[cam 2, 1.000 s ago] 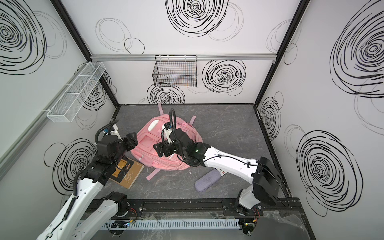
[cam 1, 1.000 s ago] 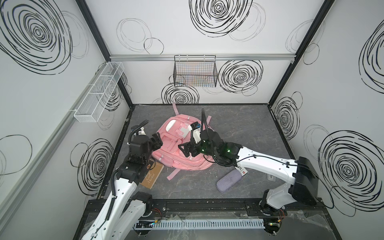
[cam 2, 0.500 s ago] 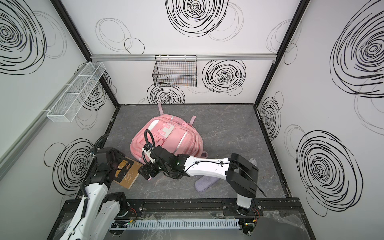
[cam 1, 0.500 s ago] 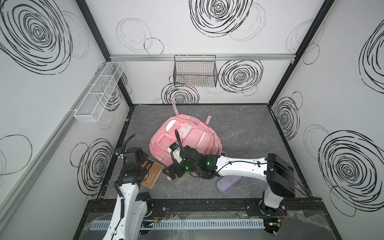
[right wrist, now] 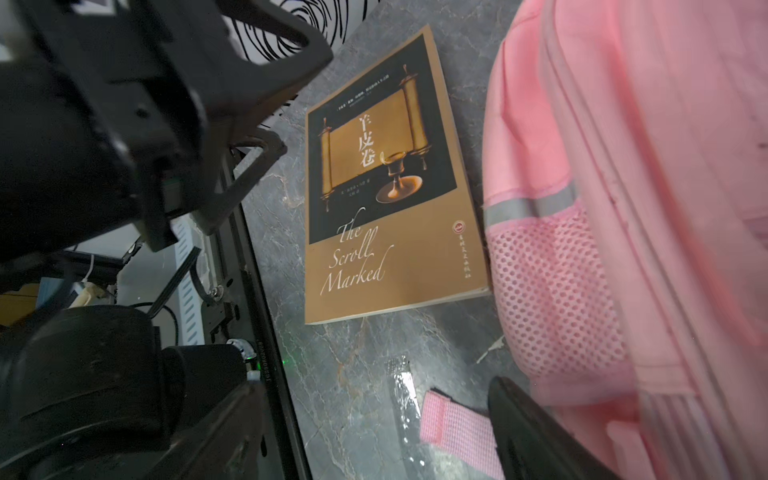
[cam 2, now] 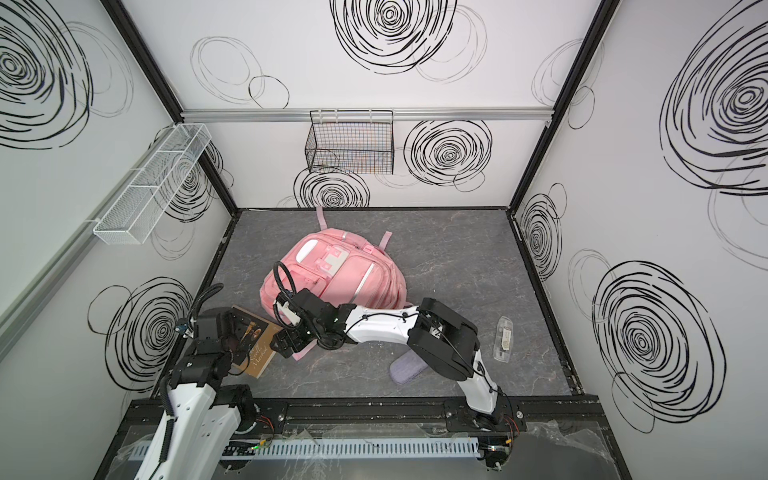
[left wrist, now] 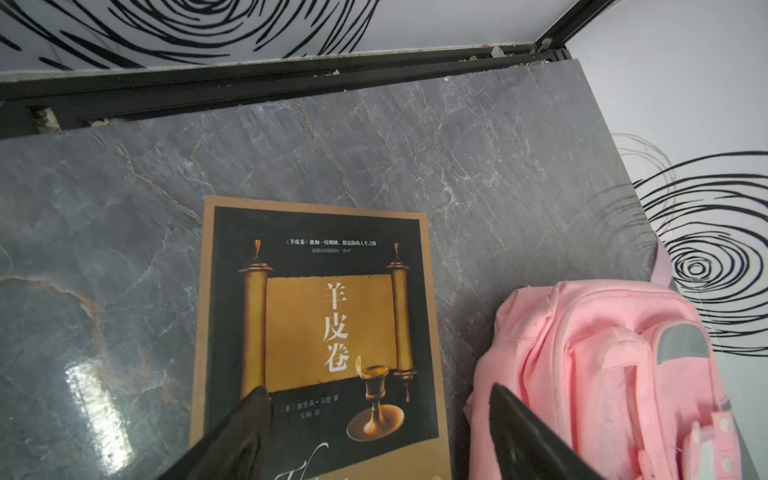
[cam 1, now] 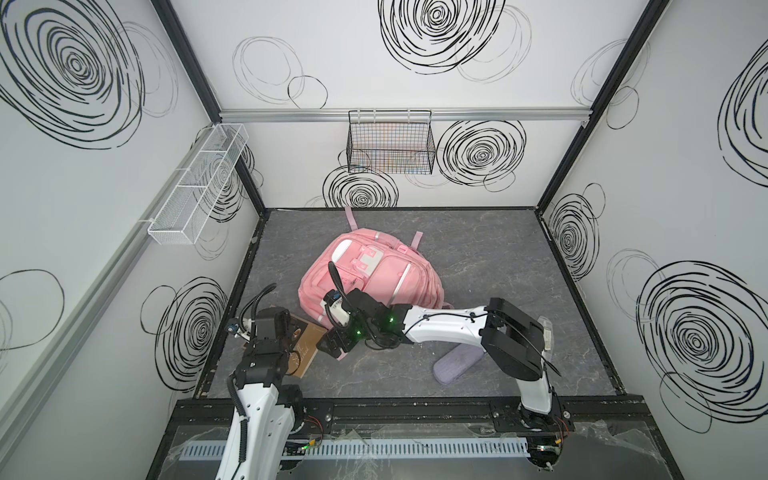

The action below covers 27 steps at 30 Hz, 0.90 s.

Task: Pack the student bag
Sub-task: 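Grip the brown paperback's edge with the right gripper while left gripper pins it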

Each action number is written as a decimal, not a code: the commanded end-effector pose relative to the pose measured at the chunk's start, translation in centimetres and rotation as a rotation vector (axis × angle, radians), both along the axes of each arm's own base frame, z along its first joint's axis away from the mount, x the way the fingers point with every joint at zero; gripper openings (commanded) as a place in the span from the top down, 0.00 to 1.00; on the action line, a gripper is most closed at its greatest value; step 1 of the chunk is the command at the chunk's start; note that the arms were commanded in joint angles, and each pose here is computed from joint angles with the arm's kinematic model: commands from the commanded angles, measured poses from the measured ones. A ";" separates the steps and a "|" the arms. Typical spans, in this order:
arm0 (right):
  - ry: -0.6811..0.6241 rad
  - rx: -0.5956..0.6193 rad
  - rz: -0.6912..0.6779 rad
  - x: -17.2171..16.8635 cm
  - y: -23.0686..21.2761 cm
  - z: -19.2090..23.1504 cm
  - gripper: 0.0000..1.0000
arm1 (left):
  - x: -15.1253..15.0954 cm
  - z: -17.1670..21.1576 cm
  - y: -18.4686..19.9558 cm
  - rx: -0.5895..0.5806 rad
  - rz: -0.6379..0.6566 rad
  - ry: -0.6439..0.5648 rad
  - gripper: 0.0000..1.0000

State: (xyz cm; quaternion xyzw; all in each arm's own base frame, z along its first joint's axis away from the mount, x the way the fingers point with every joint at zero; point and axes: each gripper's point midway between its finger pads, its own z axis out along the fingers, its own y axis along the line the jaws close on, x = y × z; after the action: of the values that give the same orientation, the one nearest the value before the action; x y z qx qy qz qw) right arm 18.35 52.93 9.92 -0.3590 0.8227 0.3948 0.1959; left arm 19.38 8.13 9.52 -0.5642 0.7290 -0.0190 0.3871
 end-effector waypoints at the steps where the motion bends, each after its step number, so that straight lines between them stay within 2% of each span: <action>1: 0.026 -0.015 0.032 0.6 0.8 -0.8 0.13 | -1.0 -0.8 0.3 -0.010 0.062 0.025 0.13; 6: 0.051 -0.055 0.045 0.8 1.5 -2.9 0.13 | -1.5 -1.5 0.4 -0.017 0.086 0.054 0.08; 13: -0.084 -0.113 -0.053 4.3 1.7 -3.4 0.13 | -2.1 -2.4 1.3 0.021 0.138 0.100 0.07; 18: -0.121 -0.070 -0.053 5.8 2.7 -3.2 0.13 | -2.3 -4.1 1.7 -0.012 0.158 0.117 0.07; 27: -0.107 -0.083 0.027 4.0 5.1 -4.7 0.17 | -2.4 -4.7 2.7 -0.023 0.187 0.113 0.06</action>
State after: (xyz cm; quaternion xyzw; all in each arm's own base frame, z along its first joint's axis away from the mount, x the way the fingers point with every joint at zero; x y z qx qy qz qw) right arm 23.06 58.03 6.65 -0.3807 0.8206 0.3594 0.2291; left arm 16.54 10.40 4.87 -0.6334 0.6984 0.0438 0.3303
